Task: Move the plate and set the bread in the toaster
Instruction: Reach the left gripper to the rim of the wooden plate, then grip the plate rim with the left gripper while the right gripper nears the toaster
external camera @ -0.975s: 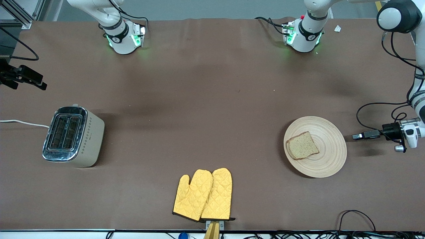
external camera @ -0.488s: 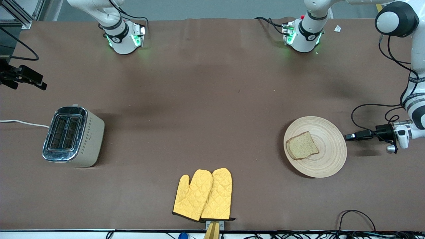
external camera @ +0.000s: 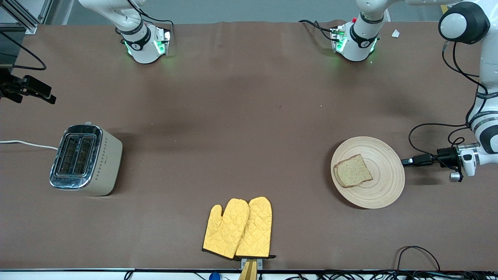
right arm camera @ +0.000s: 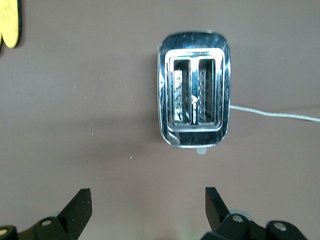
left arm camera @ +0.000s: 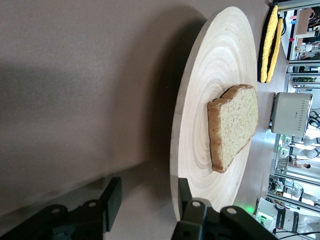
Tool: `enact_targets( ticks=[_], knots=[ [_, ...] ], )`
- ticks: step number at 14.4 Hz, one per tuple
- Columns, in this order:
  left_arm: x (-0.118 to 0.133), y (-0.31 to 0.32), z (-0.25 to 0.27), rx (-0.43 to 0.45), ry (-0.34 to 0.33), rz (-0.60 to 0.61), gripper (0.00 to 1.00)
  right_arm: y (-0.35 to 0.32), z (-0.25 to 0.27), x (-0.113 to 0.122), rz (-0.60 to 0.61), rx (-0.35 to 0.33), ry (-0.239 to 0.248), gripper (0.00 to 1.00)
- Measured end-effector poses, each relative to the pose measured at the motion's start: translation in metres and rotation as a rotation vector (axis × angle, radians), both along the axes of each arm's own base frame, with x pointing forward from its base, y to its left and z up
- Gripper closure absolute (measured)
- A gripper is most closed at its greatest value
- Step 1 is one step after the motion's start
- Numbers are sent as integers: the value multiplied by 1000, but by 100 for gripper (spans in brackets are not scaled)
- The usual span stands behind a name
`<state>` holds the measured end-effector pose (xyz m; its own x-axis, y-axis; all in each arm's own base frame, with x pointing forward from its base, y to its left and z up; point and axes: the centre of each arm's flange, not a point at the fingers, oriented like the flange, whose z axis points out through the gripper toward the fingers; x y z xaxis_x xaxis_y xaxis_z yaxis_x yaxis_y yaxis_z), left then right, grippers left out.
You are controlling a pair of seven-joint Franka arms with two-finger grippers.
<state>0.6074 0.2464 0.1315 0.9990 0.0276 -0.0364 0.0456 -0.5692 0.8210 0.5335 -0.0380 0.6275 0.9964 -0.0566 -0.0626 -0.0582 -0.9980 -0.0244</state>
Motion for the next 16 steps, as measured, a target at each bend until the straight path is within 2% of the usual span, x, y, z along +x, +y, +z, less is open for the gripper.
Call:
enact_targets(
  ticks=[3, 9, 10, 11, 13, 14, 15, 16],
  knots=[
    [3, -2, 2, -3, -6, -2, 47, 11, -4, -7, 17, 23, 58, 0],
    [10, -16, 3, -43, -22, 10, 52, 64, -10, 2, 47, 57, 47, 0],
    [10, -19, 0, -49, -20, 8, 57, 75, -17, 7, 52, 71, 48, 0],
    [10, -21, -3, -54, -16, 7, 57, 85, -26, 13, 53, 92, 52, 0],
    [9, -25, -11, -65, -8, 5, 71, 96, -48, 29, 44, 144, 63, 0],
    [9, -28, -13, -71, -7, 4, 72, 98, -60, 37, 38, 156, 65, 0],
    [10, -30, -14, -75, -6, 2, 78, 99, -70, 44, 33, 161, 67, 0],
    [10, -32, -15, -79, -6, 0, 78, 101, -78, 49, 31, 167, 69, 0]
  ],
)
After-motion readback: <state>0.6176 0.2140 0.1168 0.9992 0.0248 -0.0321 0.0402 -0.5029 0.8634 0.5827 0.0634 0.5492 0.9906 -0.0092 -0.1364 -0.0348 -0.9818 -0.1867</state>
